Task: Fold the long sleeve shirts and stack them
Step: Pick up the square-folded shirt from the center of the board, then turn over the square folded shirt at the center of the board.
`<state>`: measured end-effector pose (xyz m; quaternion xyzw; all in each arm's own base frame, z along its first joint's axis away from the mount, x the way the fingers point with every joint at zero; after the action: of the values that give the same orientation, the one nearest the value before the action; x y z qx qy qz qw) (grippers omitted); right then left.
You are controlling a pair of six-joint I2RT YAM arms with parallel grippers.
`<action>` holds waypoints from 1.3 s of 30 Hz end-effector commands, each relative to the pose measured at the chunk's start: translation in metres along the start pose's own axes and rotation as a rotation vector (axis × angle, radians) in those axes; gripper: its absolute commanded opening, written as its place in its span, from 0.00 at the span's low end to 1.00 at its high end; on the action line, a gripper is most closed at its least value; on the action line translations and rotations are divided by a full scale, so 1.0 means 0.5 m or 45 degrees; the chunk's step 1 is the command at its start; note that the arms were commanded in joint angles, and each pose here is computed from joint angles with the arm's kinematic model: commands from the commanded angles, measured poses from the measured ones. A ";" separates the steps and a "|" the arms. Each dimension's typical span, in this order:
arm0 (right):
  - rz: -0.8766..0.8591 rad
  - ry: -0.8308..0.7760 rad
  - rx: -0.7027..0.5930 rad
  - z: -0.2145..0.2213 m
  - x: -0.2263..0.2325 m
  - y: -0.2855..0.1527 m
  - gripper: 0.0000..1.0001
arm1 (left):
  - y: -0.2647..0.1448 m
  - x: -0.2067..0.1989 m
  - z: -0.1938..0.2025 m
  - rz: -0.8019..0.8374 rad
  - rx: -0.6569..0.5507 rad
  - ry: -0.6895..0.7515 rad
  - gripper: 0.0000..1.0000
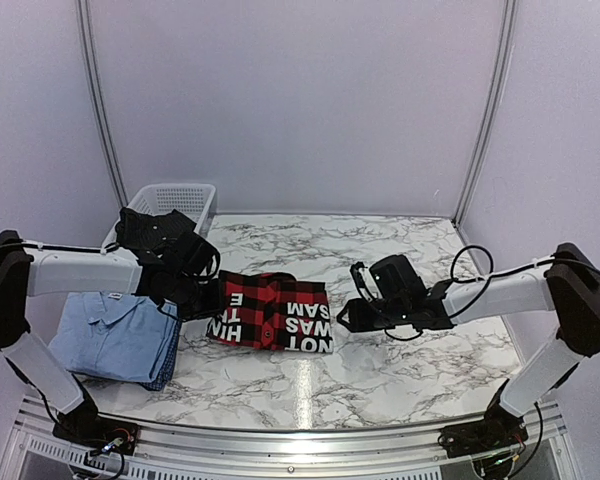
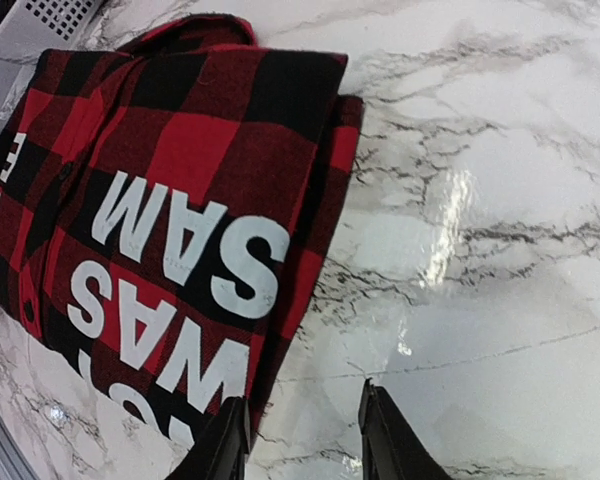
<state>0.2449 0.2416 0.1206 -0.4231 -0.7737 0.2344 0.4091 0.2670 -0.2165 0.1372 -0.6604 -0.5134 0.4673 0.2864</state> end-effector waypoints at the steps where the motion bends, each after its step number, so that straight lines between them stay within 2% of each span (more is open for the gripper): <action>1: -0.046 -0.035 -0.042 -0.043 0.057 0.017 0.31 | -0.036 0.012 -0.003 -0.038 -0.024 0.057 0.00; 7: -0.016 -0.055 -0.036 -0.063 0.075 0.070 0.30 | -0.048 0.009 -0.009 -0.029 -0.023 0.083 0.00; 10: 0.014 -0.057 0.001 -0.054 0.067 0.101 0.30 | -0.057 0.008 -0.012 -0.018 -0.031 0.093 0.00; 15: 0.038 -0.052 0.041 -0.032 0.061 0.126 0.23 | -0.087 0.007 -0.025 0.000 -0.067 0.102 0.00; 25: 0.007 -0.085 0.106 0.001 0.115 0.173 0.20 | -0.139 -0.004 -0.054 0.041 -0.133 0.127 0.00; 34: -0.099 -0.094 0.147 0.020 0.181 0.222 0.19 | -0.222 -0.003 -0.085 0.063 -0.227 0.158 0.00; 39: -0.173 -0.077 0.178 0.029 0.213 0.249 0.18 | -0.241 0.006 -0.092 0.058 -0.237 0.187 0.00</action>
<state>0.2681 0.3821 0.0847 -0.3621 -0.7994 0.2586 0.4036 0.2621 -0.1801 0.2434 -0.7206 -0.5170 0.3915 0.2451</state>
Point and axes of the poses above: each gripper's point midway between its finger pads, its own y axis out along the fingers, its own x axis along the line the jaws close on, z = x × y, the point moved 8 cm from there along -y, back along the fingers, and after that the axes turned 3 degrees about y, right-handed, at the moved point
